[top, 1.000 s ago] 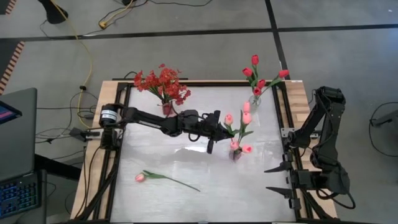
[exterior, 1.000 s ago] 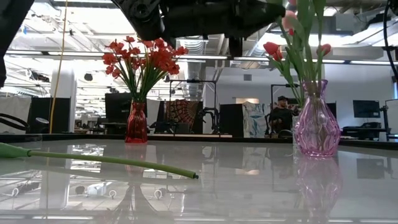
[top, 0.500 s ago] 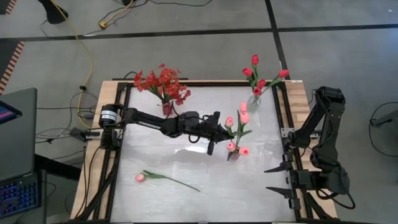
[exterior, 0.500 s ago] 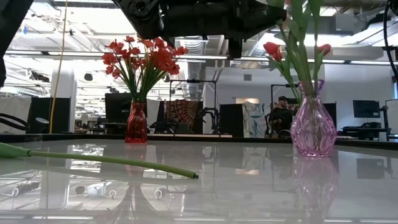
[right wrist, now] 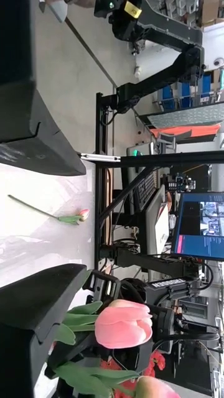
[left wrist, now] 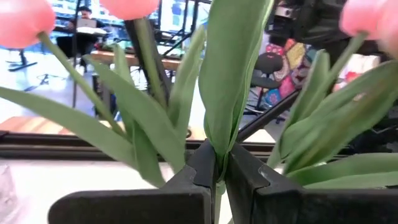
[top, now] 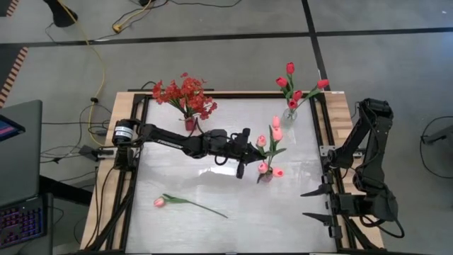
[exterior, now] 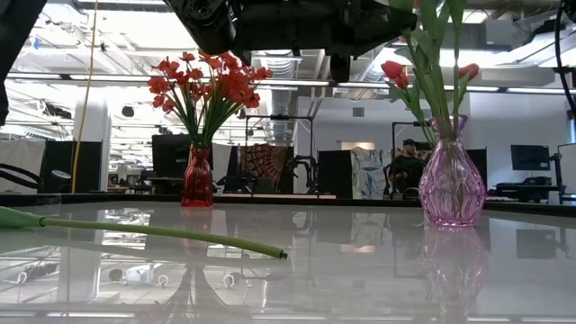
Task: Sort flowers into vase by color
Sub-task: Put the pink tulip into the purple flower vase
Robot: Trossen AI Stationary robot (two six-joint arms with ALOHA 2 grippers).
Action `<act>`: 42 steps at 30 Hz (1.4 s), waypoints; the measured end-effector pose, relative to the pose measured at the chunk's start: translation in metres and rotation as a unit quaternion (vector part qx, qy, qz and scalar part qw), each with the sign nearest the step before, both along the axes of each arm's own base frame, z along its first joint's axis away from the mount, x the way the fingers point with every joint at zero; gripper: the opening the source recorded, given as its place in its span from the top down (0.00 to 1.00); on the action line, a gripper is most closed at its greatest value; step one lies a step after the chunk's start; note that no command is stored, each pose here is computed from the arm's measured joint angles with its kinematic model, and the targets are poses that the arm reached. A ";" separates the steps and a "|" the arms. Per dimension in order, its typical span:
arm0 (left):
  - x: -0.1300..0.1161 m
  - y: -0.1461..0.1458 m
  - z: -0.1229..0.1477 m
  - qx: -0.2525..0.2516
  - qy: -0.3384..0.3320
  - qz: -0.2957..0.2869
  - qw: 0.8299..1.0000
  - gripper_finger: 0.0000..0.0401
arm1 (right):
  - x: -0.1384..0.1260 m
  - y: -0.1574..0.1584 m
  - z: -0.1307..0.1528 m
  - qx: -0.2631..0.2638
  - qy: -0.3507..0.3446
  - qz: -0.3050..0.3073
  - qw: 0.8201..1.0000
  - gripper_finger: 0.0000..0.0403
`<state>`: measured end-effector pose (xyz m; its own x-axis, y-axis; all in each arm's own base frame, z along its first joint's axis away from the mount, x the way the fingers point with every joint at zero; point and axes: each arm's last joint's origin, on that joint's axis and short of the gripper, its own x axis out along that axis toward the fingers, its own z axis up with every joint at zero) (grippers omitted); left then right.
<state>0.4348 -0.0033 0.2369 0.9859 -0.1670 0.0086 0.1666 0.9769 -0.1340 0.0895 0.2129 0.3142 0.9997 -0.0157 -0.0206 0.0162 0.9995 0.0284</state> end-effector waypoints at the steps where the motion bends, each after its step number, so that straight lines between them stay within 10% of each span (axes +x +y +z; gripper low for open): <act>1: 0.000 0.000 0.000 0.000 0.002 0.006 1.000 0.99 | 0.000 0.000 0.000 0.000 0.000 0.000 1.000 0.33; 19: 0.011 -0.009 -0.023 0.012 0.029 0.014 0.999 0.94 | 0.000 0.000 0.000 0.006 -0.001 0.000 1.000 0.33; 31: 0.010 -0.012 -0.023 0.031 0.038 -0.030 0.998 0.55 | 0.000 0.001 0.000 0.009 0.000 0.001 1.000 0.33; 42: -0.013 -0.009 0.013 0.089 0.204 -0.024 0.975 0.29 | 0.000 0.001 -0.002 -0.001 0.003 0.003 1.000 0.33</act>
<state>0.4221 -0.0123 0.2496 0.8921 -0.1753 -0.4165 0.1806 0.9832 -0.0269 0.0891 0.2135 0.3125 0.9996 -0.0089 -0.0267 0.0096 0.9996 0.0257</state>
